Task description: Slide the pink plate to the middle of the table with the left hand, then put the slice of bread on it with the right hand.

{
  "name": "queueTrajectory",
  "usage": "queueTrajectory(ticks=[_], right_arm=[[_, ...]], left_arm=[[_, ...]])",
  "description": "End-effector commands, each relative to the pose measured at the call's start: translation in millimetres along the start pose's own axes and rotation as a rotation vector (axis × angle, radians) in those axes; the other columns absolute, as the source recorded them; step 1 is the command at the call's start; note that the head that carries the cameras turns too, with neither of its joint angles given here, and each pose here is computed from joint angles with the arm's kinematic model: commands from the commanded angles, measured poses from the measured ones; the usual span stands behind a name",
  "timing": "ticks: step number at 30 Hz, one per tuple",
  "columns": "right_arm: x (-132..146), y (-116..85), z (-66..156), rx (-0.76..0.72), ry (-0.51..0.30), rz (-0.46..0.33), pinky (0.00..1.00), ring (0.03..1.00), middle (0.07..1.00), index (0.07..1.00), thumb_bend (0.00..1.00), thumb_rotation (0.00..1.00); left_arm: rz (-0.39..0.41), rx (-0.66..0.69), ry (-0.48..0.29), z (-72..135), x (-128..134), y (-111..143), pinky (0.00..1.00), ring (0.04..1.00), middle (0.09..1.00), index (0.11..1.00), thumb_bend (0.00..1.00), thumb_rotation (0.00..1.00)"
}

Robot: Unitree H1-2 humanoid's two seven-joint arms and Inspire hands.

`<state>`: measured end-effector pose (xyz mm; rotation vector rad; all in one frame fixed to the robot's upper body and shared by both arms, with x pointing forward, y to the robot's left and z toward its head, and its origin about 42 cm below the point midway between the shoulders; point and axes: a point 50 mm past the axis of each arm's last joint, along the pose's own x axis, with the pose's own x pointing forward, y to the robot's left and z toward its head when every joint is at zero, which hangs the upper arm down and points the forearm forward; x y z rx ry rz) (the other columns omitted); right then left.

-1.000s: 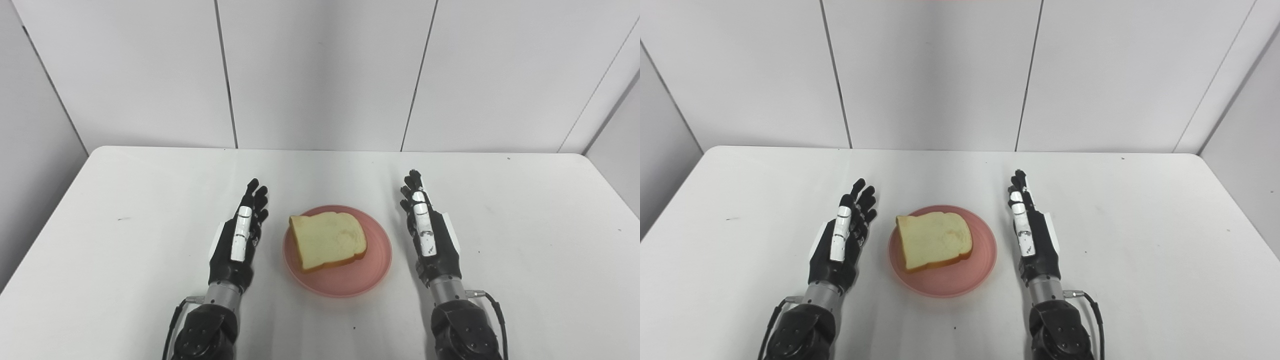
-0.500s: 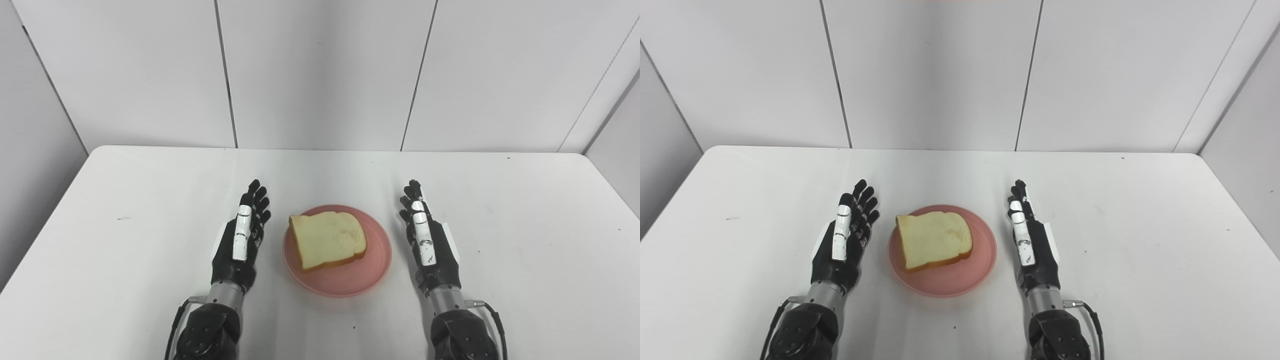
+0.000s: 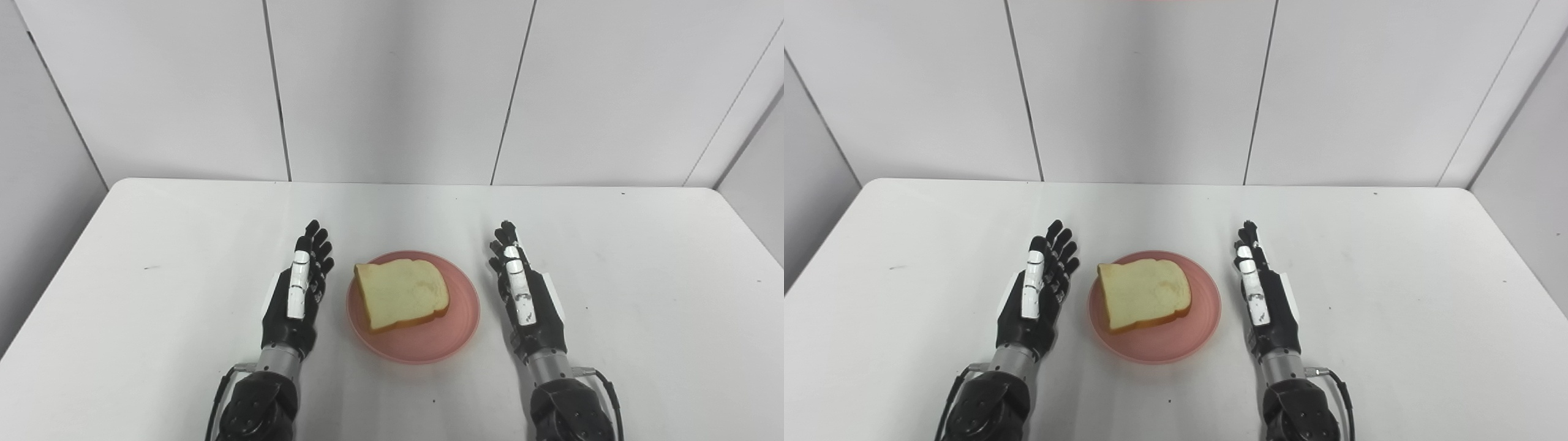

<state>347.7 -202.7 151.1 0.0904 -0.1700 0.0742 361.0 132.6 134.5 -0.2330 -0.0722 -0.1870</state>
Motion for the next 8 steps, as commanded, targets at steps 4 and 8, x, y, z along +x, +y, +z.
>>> queueTrajectory(ticks=[4, 8], right_arm=[[10.2, 2.9, 20.4, 0.001, -0.072, 0.024, 1.0, 1.0, 1.0, 1.0, 0.58, 0.96], [10.0, 3.7, 21.2, -0.005, -0.067, 0.028, 1.0, 1.0, 1.0, 1.0, 0.58, 0.96]], left_arm=[[-0.015, 0.002, -0.069, 17.9, 8.3, -6.0, 1.0, 1.0, 1.0, 0.978, 0.64, 0.98], [-0.02, 0.004, -0.071, 18.0, 8.1, -5.0, 1.0, 1.0, 1.0, 0.982, 0.64, 0.98]])
